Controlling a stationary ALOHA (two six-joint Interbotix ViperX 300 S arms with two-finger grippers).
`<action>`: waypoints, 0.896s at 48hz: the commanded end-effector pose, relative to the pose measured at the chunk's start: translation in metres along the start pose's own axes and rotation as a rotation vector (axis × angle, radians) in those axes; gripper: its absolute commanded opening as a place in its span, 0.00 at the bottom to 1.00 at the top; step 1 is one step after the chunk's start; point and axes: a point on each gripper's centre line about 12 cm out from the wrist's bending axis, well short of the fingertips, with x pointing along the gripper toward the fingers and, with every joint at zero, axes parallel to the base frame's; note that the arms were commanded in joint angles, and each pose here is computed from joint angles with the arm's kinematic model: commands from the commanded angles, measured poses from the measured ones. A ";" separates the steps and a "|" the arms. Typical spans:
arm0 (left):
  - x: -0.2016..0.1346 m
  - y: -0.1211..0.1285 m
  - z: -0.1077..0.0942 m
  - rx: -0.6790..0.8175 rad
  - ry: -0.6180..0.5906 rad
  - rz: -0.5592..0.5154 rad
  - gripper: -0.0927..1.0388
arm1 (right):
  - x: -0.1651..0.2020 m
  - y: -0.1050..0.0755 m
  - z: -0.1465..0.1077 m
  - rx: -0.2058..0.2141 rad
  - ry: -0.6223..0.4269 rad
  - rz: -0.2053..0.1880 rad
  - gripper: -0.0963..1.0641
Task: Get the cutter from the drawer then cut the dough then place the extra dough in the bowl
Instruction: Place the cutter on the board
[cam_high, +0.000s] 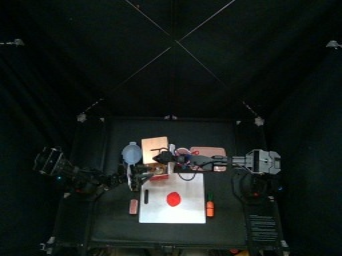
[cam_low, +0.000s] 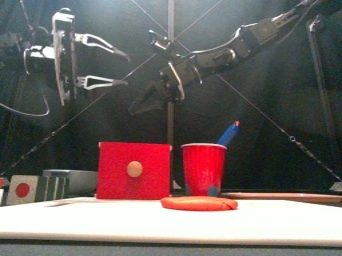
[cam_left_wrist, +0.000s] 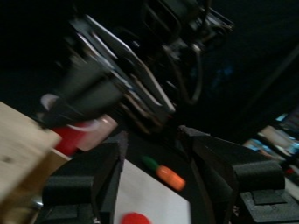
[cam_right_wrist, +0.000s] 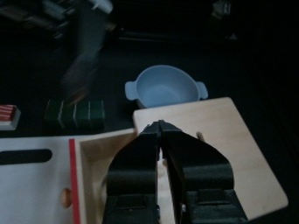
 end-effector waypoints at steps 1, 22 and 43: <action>-0.002 0.014 0.018 0.100 -0.068 0.033 0.85 | -0.017 0.005 0.011 0.021 0.036 0.006 0.08; -0.009 0.027 0.052 0.381 -0.172 0.083 0.85 | -0.013 0.039 -0.005 -0.032 0.164 0.070 0.63; -0.019 0.034 0.062 0.381 -0.202 0.102 0.85 | 0.011 0.040 -0.017 -0.080 0.213 0.071 0.69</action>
